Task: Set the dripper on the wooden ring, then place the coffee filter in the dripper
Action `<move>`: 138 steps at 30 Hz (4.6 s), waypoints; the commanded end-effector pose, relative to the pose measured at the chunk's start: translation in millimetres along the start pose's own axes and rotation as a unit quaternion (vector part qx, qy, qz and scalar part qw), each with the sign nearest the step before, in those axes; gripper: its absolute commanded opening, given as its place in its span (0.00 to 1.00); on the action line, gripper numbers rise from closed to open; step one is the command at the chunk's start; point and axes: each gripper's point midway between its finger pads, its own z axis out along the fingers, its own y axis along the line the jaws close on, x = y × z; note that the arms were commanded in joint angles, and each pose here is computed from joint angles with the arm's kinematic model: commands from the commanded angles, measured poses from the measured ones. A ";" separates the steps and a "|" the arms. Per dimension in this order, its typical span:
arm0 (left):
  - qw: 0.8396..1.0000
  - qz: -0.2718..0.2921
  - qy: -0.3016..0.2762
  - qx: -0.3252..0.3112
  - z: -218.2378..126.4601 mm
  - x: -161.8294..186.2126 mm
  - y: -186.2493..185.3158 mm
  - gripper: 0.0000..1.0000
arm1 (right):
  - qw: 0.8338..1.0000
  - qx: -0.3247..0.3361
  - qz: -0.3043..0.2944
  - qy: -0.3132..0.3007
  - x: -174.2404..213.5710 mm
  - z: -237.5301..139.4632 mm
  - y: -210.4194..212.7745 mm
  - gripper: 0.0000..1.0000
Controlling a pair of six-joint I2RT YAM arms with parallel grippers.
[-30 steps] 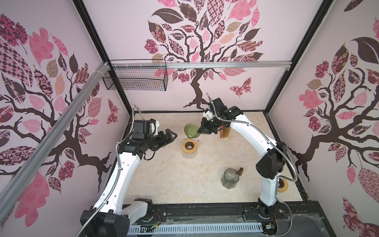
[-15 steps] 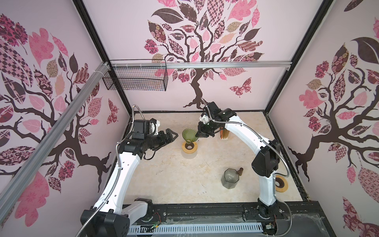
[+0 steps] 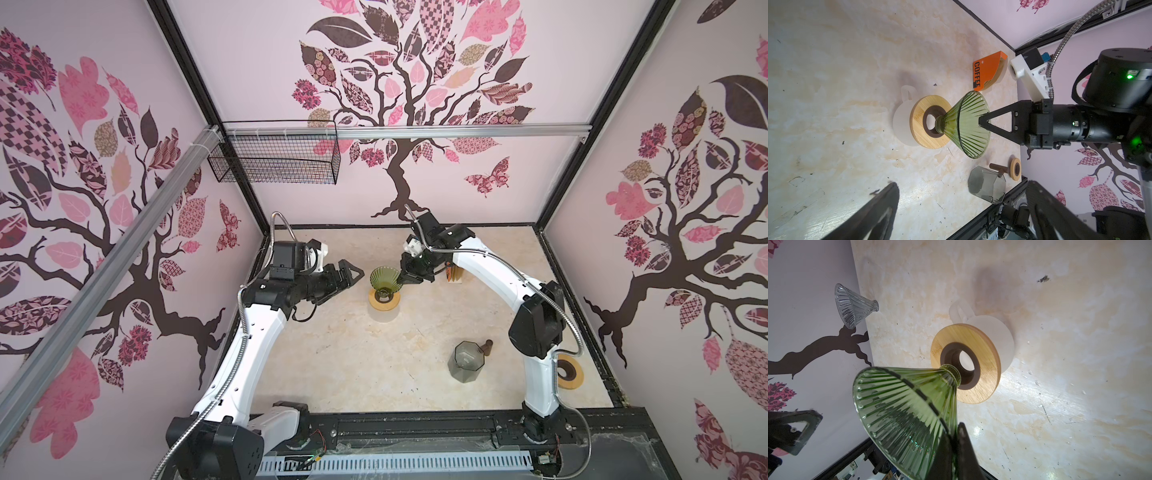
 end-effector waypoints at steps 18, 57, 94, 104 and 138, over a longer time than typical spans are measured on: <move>0.999 -0.016 0.030 0.014 20.7 2.2 6.3 0.80 | 1.000 0.019 -0.012 0.013 -7.2 25.8 -9.4 0.01; 0.992 -0.036 0.111 -0.042 96.3 0.5 21.1 0.24 | 0.999 0.029 -0.022 0.019 -5.9 30.1 -9.5 0.02; 0.986 -0.044 0.141 -0.078 119.2 8.9 46.3 0.08 | 0.999 0.020 -0.024 0.032 -2.4 45.6 -11.6 0.02; 0.984 -0.045 0.151 -0.080 120.6 13.8 50.0 0.06 | 0.999 0.018 -0.023 0.039 2.2 52.3 -13.1 0.02; 0.974 -0.057 0.190 -0.110 122.6 54.0 83.4 0.06 | 0.996 0.032 -0.029 0.080 38.2 79.4 -22.7 0.02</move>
